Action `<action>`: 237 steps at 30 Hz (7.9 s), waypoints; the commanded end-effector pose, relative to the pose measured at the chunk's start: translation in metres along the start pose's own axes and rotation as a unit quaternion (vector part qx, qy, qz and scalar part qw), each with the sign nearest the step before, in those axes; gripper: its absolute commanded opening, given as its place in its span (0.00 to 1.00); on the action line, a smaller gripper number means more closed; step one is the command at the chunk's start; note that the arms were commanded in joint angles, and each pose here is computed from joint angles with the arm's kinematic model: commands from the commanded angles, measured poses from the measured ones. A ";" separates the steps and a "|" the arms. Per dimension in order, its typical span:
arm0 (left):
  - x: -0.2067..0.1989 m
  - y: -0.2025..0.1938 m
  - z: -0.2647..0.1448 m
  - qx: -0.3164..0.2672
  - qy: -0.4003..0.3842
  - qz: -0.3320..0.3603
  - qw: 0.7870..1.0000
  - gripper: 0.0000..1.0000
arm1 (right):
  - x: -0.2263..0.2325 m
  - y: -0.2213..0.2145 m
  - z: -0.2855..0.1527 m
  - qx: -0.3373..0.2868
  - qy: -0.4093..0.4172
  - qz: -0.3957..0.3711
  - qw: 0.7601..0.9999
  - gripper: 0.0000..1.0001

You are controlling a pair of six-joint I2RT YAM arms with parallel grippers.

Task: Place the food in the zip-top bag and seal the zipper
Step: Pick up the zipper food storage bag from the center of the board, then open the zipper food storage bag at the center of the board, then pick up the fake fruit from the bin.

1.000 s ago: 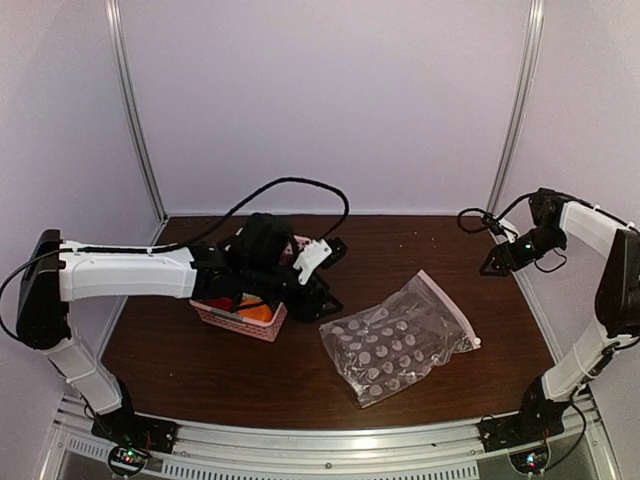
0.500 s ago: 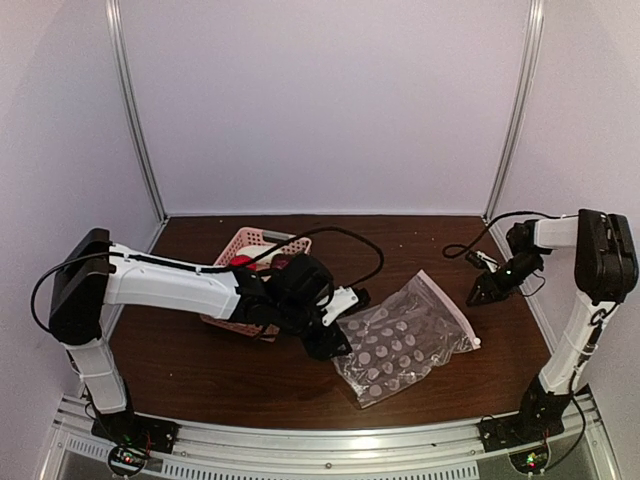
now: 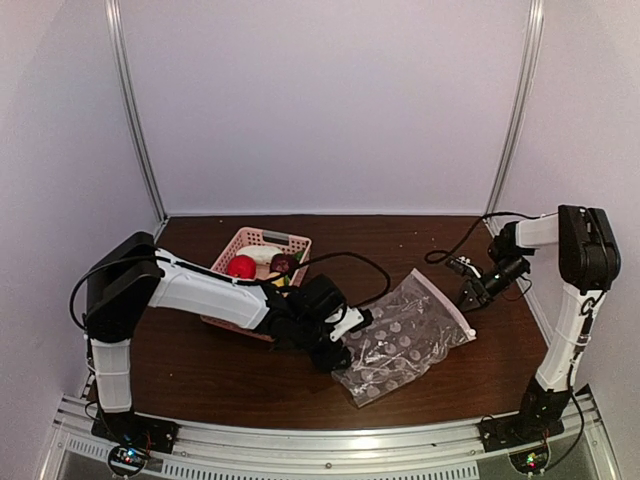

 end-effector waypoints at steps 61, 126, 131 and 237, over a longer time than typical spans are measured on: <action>0.003 0.057 -0.069 -0.184 0.096 0.009 0.978 0.75 | 0.087 0.084 -0.124 -0.152 -0.239 -0.060 0.957 0.00; 0.068 0.144 -0.009 -0.374 -0.060 -0.413 0.828 0.46 | 0.192 0.100 0.025 -0.135 -0.244 -0.236 0.931 0.00; 0.074 0.131 -0.001 -0.347 -0.034 -0.453 0.821 0.28 | 0.193 0.108 -0.007 -0.182 -0.389 -0.232 0.873 0.00; 0.179 0.037 -0.193 -0.093 0.166 -0.316 0.930 0.41 | 0.166 0.109 0.017 -0.167 -0.379 -0.262 0.872 0.00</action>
Point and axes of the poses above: each gripper's point midway between its finger pads, its own z axis out along the fingers, its own x axis along the line the jaws close on, y = z × x, the point moved 10 cm from there along -z, back along the fingers, and after that the axes turned 3 degrees about -z, right-handed, at the moved point
